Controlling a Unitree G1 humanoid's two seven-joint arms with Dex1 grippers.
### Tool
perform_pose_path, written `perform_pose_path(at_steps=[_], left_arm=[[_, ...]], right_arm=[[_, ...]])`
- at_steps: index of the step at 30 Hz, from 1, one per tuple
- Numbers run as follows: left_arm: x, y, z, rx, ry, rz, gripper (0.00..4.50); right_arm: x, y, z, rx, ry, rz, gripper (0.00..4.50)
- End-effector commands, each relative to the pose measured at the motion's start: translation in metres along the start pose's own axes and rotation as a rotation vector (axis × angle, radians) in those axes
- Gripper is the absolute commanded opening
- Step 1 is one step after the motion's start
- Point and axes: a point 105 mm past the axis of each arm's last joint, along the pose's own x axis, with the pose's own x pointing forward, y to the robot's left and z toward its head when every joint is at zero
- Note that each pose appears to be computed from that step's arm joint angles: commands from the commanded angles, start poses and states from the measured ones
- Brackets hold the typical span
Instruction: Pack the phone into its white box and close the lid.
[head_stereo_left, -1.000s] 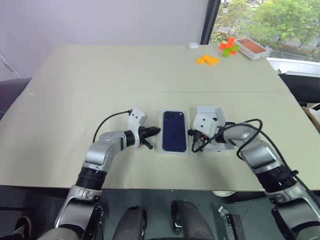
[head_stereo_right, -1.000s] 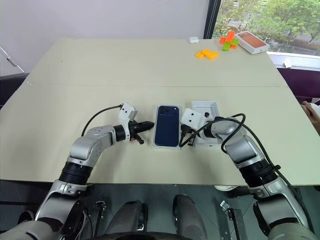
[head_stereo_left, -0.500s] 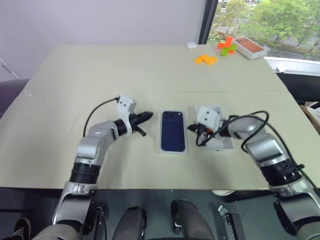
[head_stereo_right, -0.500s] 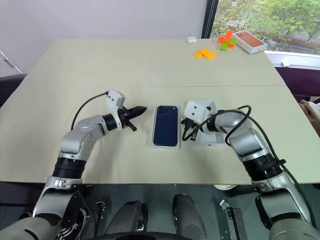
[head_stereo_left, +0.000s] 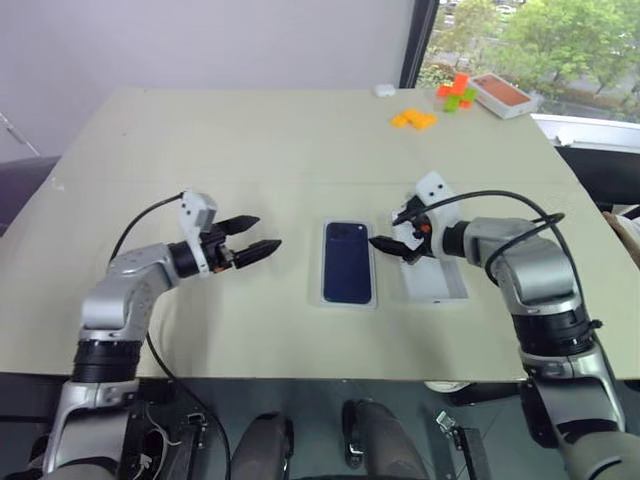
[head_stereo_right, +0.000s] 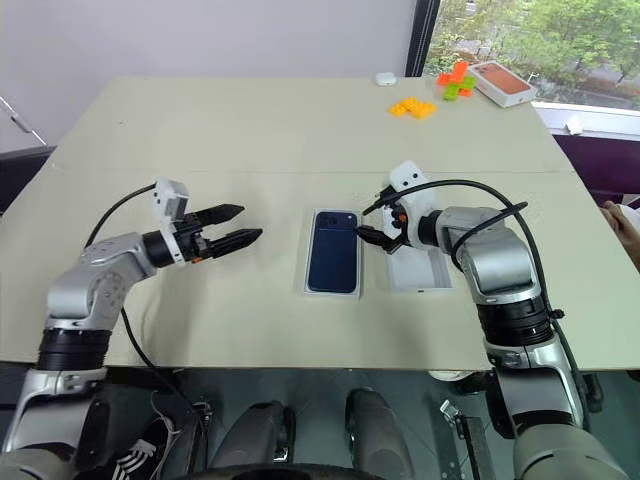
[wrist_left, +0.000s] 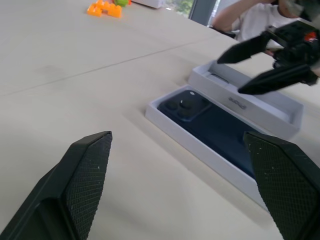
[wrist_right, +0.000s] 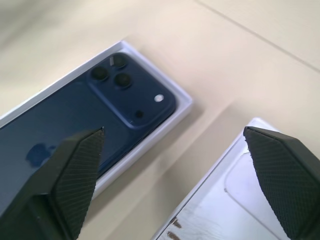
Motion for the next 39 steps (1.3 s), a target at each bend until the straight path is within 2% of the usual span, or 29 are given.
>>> perform_pose_path(at_steps=[1, 4, 7, 13, 23, 34, 37, 39], left_arm=[[-0.007, -0.006, 0.016, 0.052, -0.057, -0.019, 4.5], [-0.008, -0.006, 0.017, 0.075, -0.064, -0.006, 4.5], [-0.007, -0.007, 0.012, 0.07, -0.058, -0.003, 4.5], [-0.004, -0.005, 0.012, 0.07, -0.077, 0.016, 4.5], [-0.004, -0.006, 0.013, 0.078, -0.1, 0.058, 4.5], [0.002, -0.01, 0.015, 0.078, -0.114, 0.058, 4.5], [0.004, -0.009, 0.015, 0.079, -0.113, 0.059, 4.5], [0.005, -0.009, 0.016, 0.08, -0.116, 0.06, 4.5]], right_arm=[[-0.01, 0.0, -0.003, 0.013, 0.045, -0.117, 4.41], [-0.014, -0.005, -0.006, 0.03, 0.072, -0.19, 4.41], [-0.016, 0.015, -0.008, 0.17, 0.125, -0.105, 4.41], [-0.014, 0.031, -0.015, 0.254, 0.201, -0.043, 4.41], [-0.002, 0.011, -0.018, 0.273, 0.232, -0.168, 4.41], [-0.001, 0.006, -0.024, 0.275, 0.24, -0.187, 4.41], [-0.001, 0.005, -0.023, 0.262, 0.241, -0.192, 3.66], [-0.001, 0.005, -0.023, 0.251, 0.24, -0.193, 2.74]])
